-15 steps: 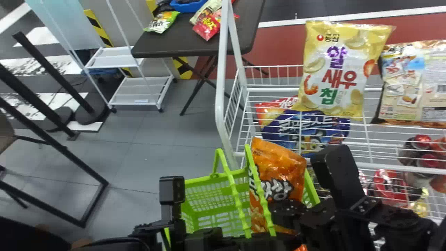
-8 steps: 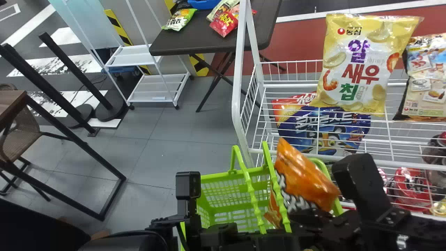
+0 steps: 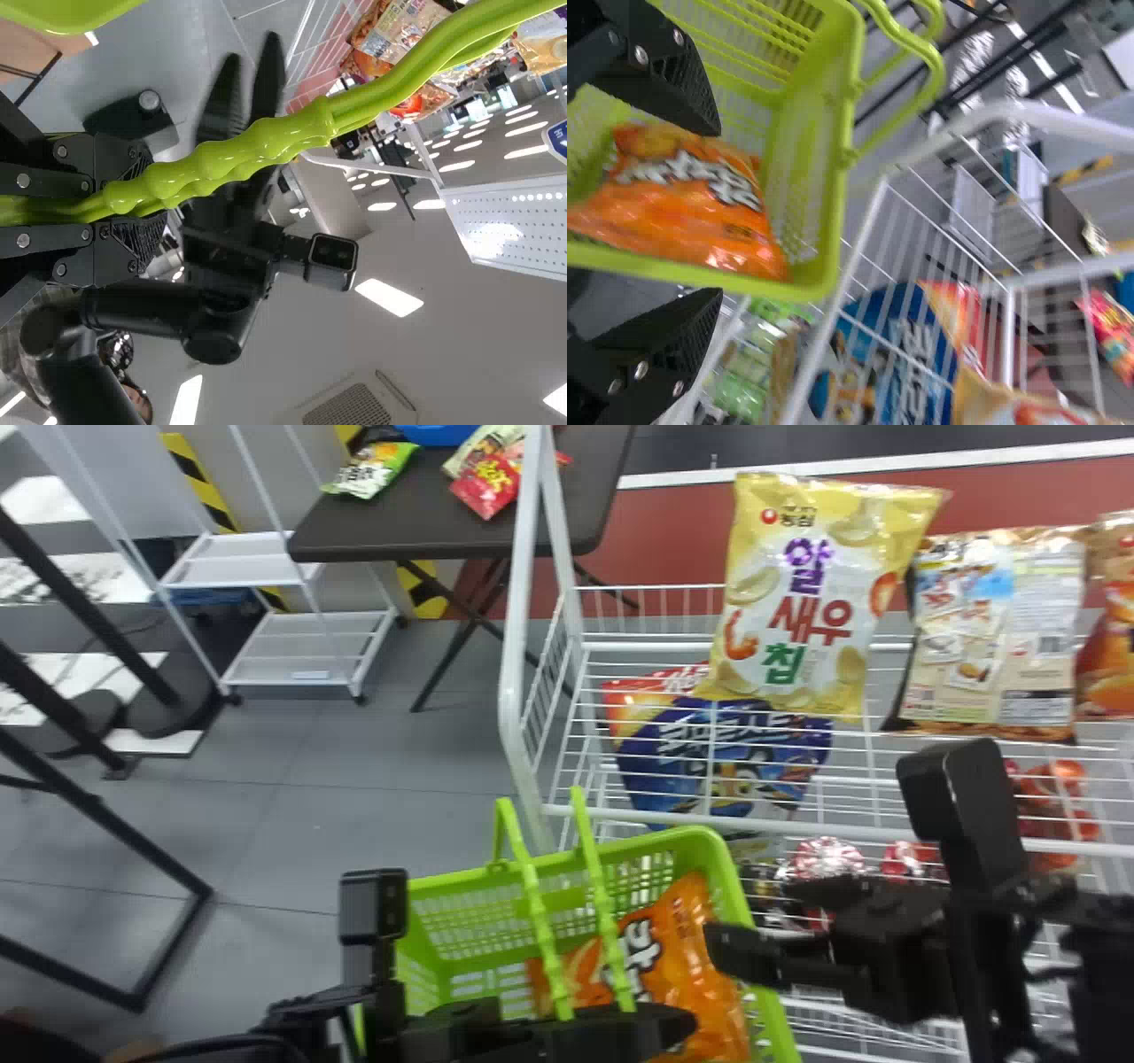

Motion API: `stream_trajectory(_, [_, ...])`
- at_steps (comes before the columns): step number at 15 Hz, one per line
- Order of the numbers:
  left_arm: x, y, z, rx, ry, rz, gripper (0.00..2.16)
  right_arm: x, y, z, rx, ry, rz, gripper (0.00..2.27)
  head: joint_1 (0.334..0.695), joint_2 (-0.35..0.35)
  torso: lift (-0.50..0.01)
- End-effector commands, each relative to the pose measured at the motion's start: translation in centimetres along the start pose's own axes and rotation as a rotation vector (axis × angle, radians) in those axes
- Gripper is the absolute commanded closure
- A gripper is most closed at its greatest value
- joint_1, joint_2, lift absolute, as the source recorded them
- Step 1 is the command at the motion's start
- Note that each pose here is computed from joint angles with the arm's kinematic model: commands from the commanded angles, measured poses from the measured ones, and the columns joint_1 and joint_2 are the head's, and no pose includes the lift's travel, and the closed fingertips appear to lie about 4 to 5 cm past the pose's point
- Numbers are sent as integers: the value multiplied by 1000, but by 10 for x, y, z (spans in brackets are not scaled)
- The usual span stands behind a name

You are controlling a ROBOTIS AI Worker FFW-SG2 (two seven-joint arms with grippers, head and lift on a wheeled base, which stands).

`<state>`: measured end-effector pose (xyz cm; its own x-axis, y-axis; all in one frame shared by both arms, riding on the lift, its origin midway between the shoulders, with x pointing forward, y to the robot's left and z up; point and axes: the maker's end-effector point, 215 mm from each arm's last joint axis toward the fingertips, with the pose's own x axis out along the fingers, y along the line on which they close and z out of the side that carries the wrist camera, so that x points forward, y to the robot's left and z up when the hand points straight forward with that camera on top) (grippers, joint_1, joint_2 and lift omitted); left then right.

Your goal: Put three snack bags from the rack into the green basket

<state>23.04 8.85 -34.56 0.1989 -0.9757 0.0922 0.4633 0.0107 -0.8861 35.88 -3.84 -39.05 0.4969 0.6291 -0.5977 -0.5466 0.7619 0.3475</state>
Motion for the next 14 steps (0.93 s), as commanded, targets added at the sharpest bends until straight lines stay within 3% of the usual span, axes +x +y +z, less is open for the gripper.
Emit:
stream_trajectory(1, [1, -3, 0, -1, -2, -14, 2145, -3, -52, 37, 5, -115, -104, 36, 695, 130, 0])
stream_trajectory(4, [1, -4, 0, 0, -2, -14, 2145, -4, -103, 57, 6, -187, -206, 36, 695, 23, 0])
stream_trajectory(10, [-1, -2, -1, -1, -4, -11, 2145, -44, -213, 80, 63, -296, -402, 36, 695, -111, 0])
stream_trajectory(11, [-1, -2, -1, -1, -4, -11, 2145, -48, -227, 86, 58, -315, -430, 36, 695, -157, 0])
stream_trajectory(14, [-1, -2, -1, -2, -4, -10, 2145, -52, -266, 111, 31, -374, -506, 36, 695, -210, 0])
